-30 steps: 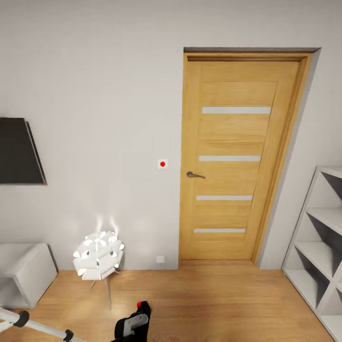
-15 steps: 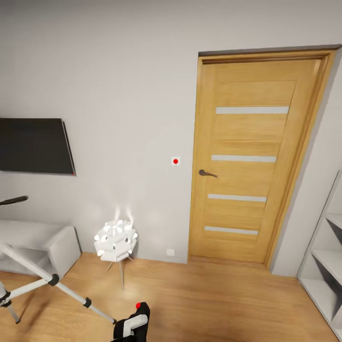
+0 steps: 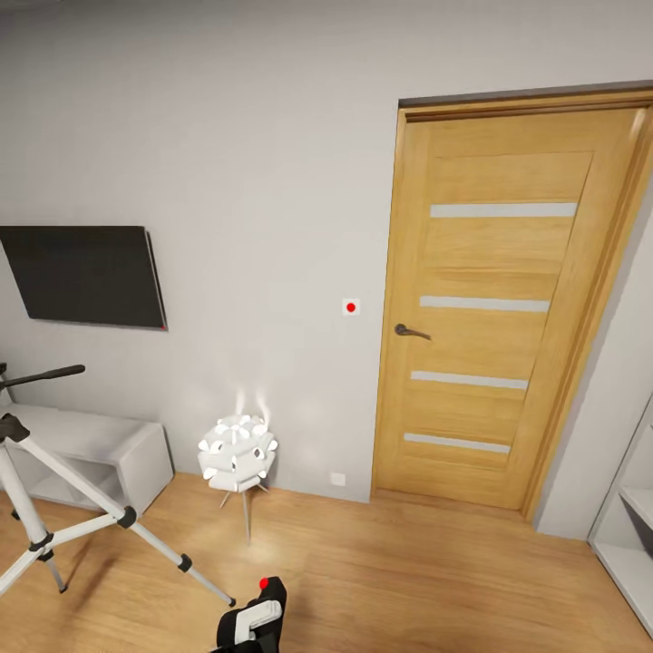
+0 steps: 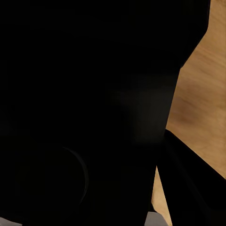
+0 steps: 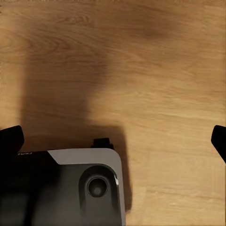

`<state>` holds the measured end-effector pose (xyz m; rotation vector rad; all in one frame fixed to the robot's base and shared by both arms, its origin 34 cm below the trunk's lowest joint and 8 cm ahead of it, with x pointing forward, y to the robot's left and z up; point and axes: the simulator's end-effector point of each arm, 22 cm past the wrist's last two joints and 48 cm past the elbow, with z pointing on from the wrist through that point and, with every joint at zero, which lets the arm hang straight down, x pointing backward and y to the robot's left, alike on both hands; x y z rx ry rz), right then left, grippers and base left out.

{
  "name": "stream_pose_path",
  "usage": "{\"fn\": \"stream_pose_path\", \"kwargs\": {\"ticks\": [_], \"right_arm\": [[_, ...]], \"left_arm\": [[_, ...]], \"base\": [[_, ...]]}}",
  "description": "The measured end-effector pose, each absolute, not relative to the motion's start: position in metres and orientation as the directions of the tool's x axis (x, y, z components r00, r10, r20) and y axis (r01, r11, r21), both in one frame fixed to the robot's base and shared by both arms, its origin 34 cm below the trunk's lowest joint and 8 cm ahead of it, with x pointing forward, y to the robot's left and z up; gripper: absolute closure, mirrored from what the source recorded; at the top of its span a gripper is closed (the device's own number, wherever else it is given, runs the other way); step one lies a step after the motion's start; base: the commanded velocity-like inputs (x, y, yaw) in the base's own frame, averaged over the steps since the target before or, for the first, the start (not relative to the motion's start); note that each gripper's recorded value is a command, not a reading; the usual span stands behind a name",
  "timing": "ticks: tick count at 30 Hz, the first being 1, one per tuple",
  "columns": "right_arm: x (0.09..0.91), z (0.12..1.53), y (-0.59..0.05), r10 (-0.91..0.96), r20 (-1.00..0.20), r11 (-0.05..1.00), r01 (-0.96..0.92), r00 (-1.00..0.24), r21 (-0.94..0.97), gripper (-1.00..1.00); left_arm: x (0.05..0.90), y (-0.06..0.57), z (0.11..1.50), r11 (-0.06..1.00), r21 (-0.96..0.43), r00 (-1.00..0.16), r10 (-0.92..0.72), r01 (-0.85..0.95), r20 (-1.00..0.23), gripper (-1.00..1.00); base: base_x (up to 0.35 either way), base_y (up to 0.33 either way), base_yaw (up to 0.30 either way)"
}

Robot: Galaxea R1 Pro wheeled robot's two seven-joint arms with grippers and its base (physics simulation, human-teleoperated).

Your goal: Attach the digital camera to the camera tripod in the bedroom.

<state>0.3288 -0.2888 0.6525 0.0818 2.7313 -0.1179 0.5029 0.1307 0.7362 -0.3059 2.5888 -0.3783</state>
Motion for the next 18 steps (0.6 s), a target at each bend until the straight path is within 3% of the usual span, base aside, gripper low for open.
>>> {"fn": "stream_pose_path", "kwargs": {"ticks": [18], "right_arm": [[0.3283, 0.6524, -0.2898, 0.043, -0.395, 0.994, 0.078, -0.918, -0.073, -1.00]], "left_arm": [[0.5024, 0.1308, 0.7359, 0.936, -0.321, -0.850, -0.283, -0.144, -0.445, 1.00]], "base": [[0.000, 0.000, 0.000]]}}
